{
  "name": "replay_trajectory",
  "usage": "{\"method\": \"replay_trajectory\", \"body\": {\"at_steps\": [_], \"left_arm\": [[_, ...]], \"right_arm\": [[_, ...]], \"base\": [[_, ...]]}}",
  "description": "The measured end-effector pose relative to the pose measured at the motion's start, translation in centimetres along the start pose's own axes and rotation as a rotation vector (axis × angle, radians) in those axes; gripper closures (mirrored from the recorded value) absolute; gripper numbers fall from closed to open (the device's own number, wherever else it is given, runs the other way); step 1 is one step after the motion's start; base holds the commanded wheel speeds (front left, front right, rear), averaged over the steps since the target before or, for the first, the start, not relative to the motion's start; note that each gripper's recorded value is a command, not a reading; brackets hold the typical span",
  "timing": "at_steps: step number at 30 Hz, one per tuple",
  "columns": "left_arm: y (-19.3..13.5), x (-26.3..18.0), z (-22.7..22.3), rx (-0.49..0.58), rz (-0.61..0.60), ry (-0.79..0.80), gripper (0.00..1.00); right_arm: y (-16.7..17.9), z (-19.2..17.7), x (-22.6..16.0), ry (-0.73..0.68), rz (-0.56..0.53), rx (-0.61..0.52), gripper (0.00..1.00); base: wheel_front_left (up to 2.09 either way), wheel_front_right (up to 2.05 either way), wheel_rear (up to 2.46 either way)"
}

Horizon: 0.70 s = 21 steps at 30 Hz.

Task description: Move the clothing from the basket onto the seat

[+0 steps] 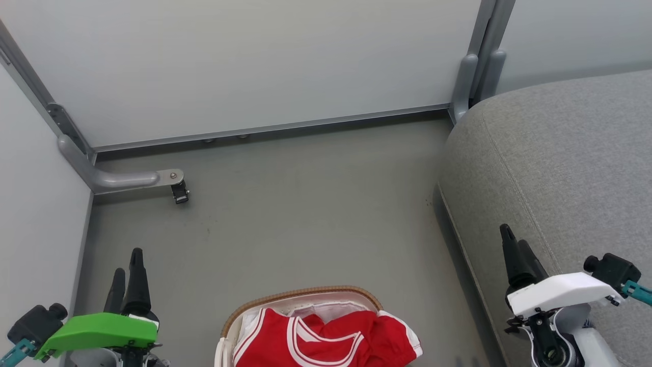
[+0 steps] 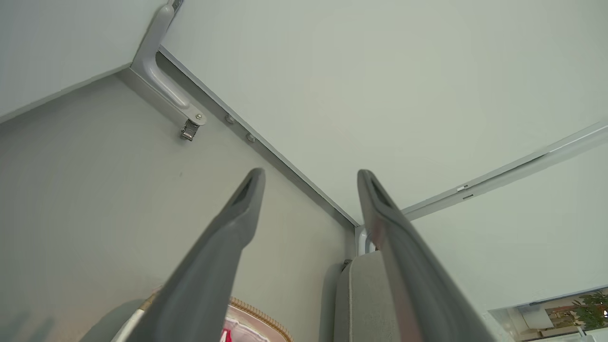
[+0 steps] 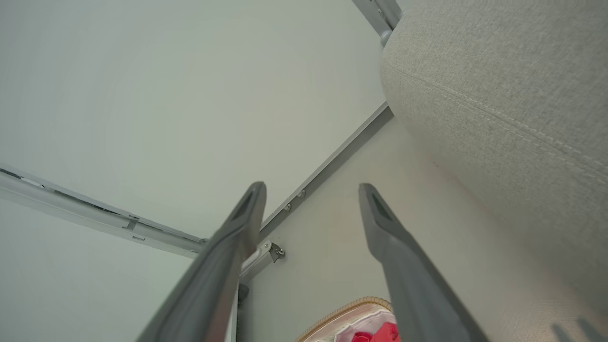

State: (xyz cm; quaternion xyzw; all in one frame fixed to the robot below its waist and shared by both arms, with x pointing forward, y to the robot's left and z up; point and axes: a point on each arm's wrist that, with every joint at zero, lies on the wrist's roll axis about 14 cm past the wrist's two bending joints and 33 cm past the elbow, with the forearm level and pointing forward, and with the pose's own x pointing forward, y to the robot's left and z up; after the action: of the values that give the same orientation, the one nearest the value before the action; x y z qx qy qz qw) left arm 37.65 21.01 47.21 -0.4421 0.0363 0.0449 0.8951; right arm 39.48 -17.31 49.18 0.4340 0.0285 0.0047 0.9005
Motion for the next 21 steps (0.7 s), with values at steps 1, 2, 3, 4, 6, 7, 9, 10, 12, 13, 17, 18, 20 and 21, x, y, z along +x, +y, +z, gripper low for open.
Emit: {"method": "replay_trajectory", "body": {"at_steps": [1, 2, 3, 4, 6, 7, 9, 10, 12, 13, 17, 18, 20, 21], "left_arm": [[0.0, 0.0, 0.0, 0.023, -0.002, 0.000, 0.00], [0.1, 0.0, 0.0, 0.045, -0.002, 0.002, 0.00], [0.1, 0.0, 0.0, 0.071, -0.003, 0.006, 0.00], [0.2, 0.0, 0.0, 0.090, -0.004, 0.005, 0.00], [0.2, 0.0, -0.1, 0.110, -0.002, 0.007, 0.00], [0.2, -0.1, -0.1, 0.124, -0.004, 0.007, 0.00], [0.1, -0.1, -0.3, 0.159, -0.010, 0.014, 0.00], [0.1, -0.1, -0.5, 0.172, -0.011, 0.018, 0.00], [0.1, -0.1, -0.6, 0.212, -0.017, 0.025, 0.00], [0.1, -0.1, -0.7, 0.233, -0.020, 0.028, 0.00], [0.2, -0.2, -0.8, 0.297, -0.024, 0.033, 0.00], [0.2, -0.2, -0.8, 0.305, -0.024, 0.032, 0.00], [0.2, -0.2, -0.9, 0.338, -0.028, 0.033, 0.00], [0.2, -0.2, -0.9, 0.351, -0.030, 0.033, 0.00]], "right_arm": [[0.1, -0.1, 0.1, 0.003, 0.002, -0.020, 0.00], [0.1, -0.2, 0.1, 0.005, 0.004, -0.037, 0.00], [0.2, -0.1, 0.2, 0.003, 0.007, -0.055, 0.00], [0.3, -0.2, 0.2, 0.003, 0.010, -0.071, 0.00], [0.5, -0.2, 0.4, 0.004, 0.018, -0.106, 0.00], [0.6, -0.3, 0.4, 0.005, 0.021, -0.120, 0.00], [0.7, -0.5, 0.4, 0.012, 0.026, -0.153, 0.00], [0.7, -0.7, 0.4, 0.016, 0.029, -0.172, 0.00], [0.8, -0.9, 0.4, 0.021, 0.034, -0.206, 0.00], [0.8, -0.9, 0.4, 0.022, 0.037, -0.222, 0.00], [0.9, -1.1, 0.4, 0.025, 0.044, -0.287, 0.00], [0.9, -1.2, 0.4, 0.026, 0.046, -0.301, 0.00], [0.9, -1.2, 0.4, 0.026, 0.049, -0.330, 0.00], [0.9, -1.3, 0.4, 0.027, 0.049, -0.341, 0.00]], "base": [[0.00, 0.00, 0.00], [0.00, 0.00, 0.00], [0.00, 0.00, 0.00], [0.00, 0.00, 0.00], [0.00, 0.00, 0.00], [0.00, 0.00, 0.00], [0.00, 0.00, 0.00], [0.00, 0.00, 0.00], [0.00, 0.00, 0.00], [0.00, 0.00, 0.00], [0.00, 0.00, 0.00], [0.00, 0.00, 0.00], [0.00, 0.00, 0.00], [0.00, 0.00, 0.00]]}}
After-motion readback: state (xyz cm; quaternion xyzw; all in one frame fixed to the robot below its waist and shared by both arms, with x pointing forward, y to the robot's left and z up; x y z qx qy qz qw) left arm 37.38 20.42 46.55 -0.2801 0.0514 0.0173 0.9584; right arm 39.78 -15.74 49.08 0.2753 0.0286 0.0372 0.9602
